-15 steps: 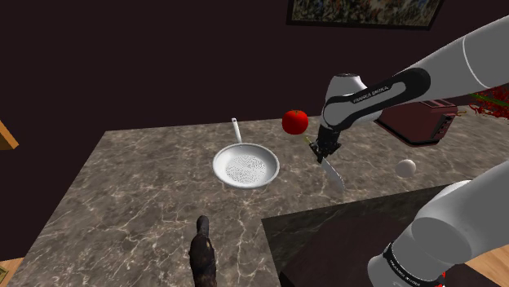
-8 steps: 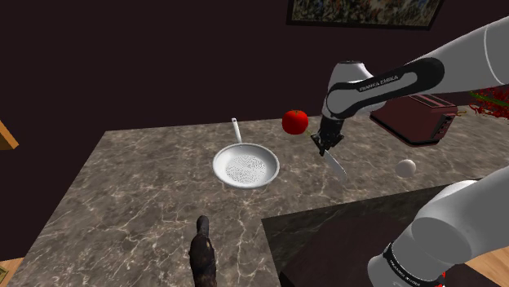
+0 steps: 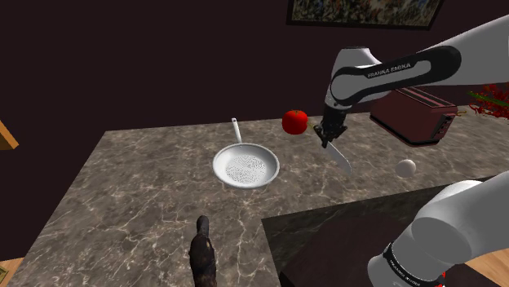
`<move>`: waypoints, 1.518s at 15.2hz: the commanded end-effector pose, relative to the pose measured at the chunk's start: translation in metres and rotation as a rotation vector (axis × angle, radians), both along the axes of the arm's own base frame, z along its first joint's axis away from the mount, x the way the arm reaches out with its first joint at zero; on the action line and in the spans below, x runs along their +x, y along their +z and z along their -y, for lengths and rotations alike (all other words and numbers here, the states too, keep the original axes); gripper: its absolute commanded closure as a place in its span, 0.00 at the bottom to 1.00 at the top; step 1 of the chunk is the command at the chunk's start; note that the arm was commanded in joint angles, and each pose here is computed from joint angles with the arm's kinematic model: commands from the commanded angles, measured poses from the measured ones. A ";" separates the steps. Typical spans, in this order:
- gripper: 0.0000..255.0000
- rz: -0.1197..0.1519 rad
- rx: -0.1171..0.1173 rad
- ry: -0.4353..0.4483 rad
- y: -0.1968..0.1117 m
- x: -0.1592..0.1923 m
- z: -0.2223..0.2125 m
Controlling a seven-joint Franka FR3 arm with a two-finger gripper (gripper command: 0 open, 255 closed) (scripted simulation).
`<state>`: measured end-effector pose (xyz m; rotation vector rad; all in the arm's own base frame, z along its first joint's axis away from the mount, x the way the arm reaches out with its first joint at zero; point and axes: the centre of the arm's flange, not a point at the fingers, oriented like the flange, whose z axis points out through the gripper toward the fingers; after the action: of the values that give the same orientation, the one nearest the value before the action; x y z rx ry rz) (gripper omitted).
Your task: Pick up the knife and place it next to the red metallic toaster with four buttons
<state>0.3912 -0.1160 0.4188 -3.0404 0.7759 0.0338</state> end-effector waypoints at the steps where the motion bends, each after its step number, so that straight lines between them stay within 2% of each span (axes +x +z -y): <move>1: 1.00 -0.001 0.000 0.000 0.011 0.000 0.000; 23: 1.00 -0.001 0.000 0.000 0.127 0.000 0.000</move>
<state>0.3917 -0.1175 0.5403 -3.0404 0.7757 0.0340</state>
